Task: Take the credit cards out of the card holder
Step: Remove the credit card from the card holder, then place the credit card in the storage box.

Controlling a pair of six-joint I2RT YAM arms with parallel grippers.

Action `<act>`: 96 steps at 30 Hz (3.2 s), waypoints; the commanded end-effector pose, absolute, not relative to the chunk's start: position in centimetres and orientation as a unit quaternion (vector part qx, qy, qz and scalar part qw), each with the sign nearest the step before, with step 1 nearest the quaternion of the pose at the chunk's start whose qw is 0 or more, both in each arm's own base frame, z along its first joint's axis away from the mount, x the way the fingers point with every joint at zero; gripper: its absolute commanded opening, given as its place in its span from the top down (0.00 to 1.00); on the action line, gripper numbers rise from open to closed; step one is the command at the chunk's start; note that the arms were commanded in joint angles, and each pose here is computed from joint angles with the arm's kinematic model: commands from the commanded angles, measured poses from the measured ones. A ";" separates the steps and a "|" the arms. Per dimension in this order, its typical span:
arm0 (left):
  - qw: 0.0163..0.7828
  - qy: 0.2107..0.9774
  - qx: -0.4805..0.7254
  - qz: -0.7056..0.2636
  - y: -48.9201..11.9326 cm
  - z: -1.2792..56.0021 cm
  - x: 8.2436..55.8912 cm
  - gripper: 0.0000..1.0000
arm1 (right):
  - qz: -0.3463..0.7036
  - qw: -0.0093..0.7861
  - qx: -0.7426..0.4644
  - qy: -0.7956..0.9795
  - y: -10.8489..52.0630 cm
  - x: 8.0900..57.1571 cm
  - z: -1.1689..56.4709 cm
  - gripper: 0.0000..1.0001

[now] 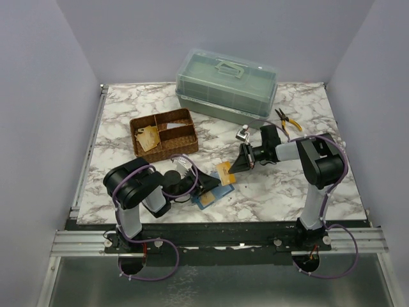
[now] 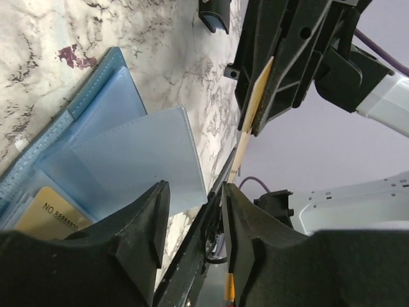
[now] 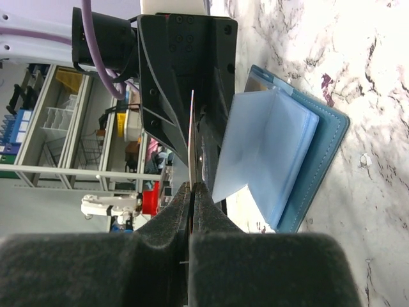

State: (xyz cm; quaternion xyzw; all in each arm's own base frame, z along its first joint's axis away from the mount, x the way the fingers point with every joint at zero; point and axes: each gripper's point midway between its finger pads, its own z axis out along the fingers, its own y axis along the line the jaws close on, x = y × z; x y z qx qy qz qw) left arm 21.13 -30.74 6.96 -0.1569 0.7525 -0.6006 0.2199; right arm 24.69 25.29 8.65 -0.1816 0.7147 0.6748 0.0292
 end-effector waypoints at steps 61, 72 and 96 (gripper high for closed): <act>0.387 0.695 -0.091 -0.598 -32.8 16.1 24.2 0.32 | 0.712 0.064 -0.247 0.654 24.2 24.2 13.8 1.00; 0.374 0.698 -0.103 -0.602 -33.5 15.7 24.4 0.33 | 0.715 0.058 -0.249 0.651 24.2 24.0 13.9 1.00; 0.370 0.695 -0.116 -0.605 -33.5 16.0 24.2 0.39 | 0.717 0.051 -0.251 0.648 24.5 23.8 13.7 1.00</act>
